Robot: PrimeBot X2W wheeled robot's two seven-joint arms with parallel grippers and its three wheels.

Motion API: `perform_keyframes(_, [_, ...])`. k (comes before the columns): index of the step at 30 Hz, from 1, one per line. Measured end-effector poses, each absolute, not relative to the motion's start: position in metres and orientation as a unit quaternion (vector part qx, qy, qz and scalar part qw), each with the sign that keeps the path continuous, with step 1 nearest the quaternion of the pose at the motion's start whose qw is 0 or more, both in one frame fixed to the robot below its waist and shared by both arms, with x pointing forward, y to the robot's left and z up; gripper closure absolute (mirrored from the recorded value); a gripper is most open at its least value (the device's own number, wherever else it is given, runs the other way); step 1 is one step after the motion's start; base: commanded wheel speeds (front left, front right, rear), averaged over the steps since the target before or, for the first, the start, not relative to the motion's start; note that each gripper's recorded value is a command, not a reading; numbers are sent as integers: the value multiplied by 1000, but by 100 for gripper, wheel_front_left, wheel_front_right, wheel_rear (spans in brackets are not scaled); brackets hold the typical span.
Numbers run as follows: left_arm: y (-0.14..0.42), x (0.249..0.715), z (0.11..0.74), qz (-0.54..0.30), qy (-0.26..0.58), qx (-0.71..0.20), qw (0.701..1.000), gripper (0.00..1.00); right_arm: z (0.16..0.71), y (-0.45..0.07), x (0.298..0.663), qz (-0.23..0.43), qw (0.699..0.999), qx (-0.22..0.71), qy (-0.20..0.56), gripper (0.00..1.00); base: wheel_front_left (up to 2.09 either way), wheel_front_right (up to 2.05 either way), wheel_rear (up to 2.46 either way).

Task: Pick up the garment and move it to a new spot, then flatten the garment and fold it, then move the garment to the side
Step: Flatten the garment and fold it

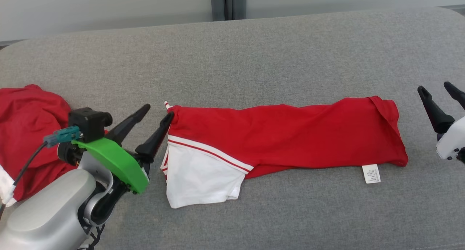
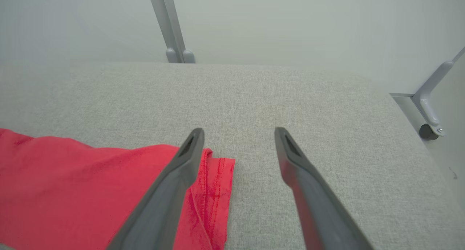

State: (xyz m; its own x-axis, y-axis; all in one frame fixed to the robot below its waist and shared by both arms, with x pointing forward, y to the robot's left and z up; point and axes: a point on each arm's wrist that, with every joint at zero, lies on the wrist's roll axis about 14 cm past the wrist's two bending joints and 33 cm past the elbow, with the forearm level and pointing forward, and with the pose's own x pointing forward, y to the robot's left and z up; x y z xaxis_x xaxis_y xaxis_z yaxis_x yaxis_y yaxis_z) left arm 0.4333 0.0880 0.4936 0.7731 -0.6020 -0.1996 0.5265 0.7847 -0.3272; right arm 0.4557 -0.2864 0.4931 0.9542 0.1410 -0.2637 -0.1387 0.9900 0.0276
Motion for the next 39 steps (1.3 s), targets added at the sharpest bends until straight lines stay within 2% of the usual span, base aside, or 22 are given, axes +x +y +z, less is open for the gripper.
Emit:
perform_keyframes(6, [105,460,545,-222,36,-194,955,0,535,-257,460,92,996,14,7,0,0,0,0])
perform_keyframes(8, [116,467,577,-195,-39,-155,968,0,540,-246,457,94,995,27,-18,0,0,0,0])
perform_keyframes(10, [122,463,582,-166,-66,-169,969,0,542,-235,454,100,994,30,-33,0,0,0,0])
perform_keyframes(19, [120,419,537,-121,-64,-173,975,0,556,-205,431,84,990,63,-95,0,0,0,0])
perform_keyframes(26, [111,397,501,-130,-23,-134,982,0,538,-196,417,66,992,75,-81,0,0,0,0])
perform_keyframes(39, [101,394,489,-135,-7,-131,982,0,510,-191,415,50,994,85,-48,0,0,0,0])
